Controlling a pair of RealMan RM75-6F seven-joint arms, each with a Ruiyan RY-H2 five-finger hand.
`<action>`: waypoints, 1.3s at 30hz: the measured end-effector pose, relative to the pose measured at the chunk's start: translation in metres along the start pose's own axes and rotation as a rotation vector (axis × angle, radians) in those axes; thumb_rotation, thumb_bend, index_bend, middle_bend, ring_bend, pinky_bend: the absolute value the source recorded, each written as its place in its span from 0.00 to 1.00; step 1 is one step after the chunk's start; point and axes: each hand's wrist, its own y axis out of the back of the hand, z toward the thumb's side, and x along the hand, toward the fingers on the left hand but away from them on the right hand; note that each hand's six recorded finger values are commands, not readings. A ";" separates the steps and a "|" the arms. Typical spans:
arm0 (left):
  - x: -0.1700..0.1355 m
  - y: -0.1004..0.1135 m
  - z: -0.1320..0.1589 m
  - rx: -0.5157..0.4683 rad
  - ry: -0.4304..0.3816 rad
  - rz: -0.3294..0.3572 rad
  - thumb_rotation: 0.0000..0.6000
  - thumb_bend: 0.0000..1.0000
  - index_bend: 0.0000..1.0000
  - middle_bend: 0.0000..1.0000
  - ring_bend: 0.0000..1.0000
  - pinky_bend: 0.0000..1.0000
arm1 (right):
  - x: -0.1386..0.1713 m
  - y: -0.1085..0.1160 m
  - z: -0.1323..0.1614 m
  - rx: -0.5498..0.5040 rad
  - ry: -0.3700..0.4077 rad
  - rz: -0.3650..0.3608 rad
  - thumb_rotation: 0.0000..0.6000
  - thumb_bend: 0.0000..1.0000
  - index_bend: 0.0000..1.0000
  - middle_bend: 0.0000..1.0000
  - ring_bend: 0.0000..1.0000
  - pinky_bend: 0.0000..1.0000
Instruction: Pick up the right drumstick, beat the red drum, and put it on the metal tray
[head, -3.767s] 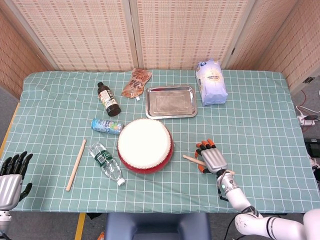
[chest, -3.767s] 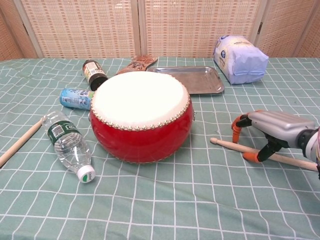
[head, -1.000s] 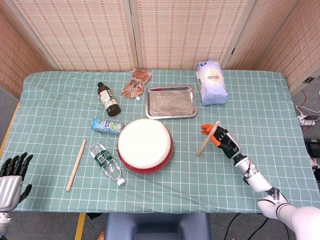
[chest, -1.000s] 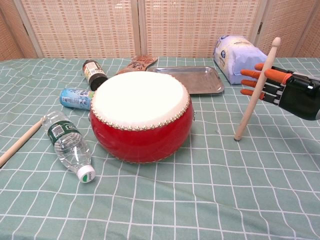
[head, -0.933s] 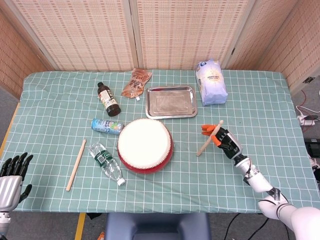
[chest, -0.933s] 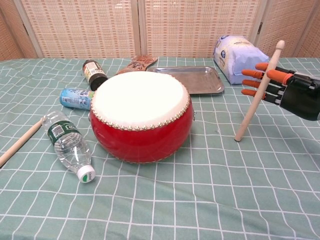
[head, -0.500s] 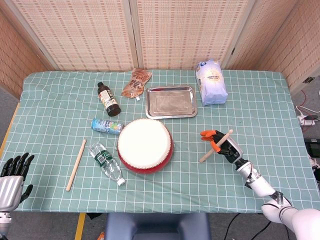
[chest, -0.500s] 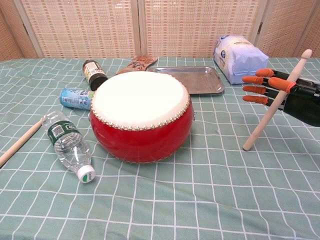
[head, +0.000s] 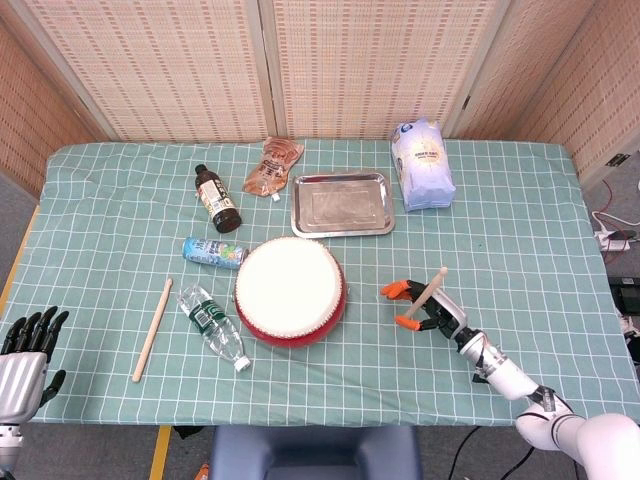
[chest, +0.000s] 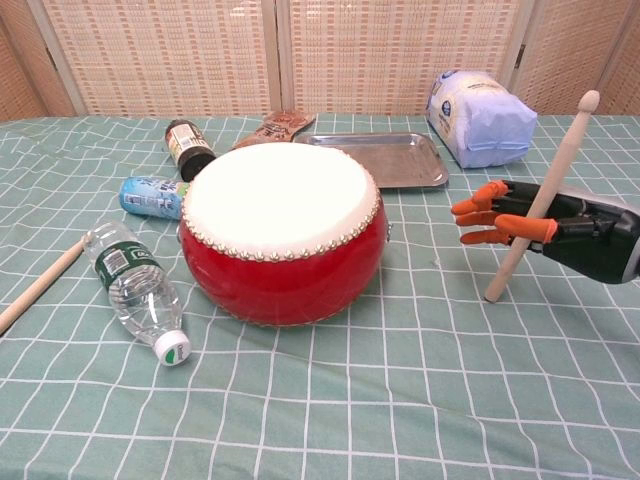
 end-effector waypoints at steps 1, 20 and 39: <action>0.000 0.000 0.000 0.001 0.000 0.000 1.00 0.28 0.00 0.00 0.00 0.03 | -0.001 -0.002 -0.002 0.005 -0.006 -0.001 1.00 0.10 0.50 0.35 0.26 0.27; 0.002 -0.003 0.000 0.003 -0.002 -0.010 1.00 0.28 0.00 0.00 0.00 0.03 | -0.006 -0.013 -0.024 0.080 -0.063 -0.002 1.00 0.06 0.76 0.50 0.40 0.38; 0.003 -0.006 0.000 0.004 -0.003 -0.019 1.00 0.28 0.00 0.00 0.00 0.03 | -0.019 -0.022 -0.034 0.087 -0.046 -0.032 1.00 0.06 1.00 0.85 0.82 0.73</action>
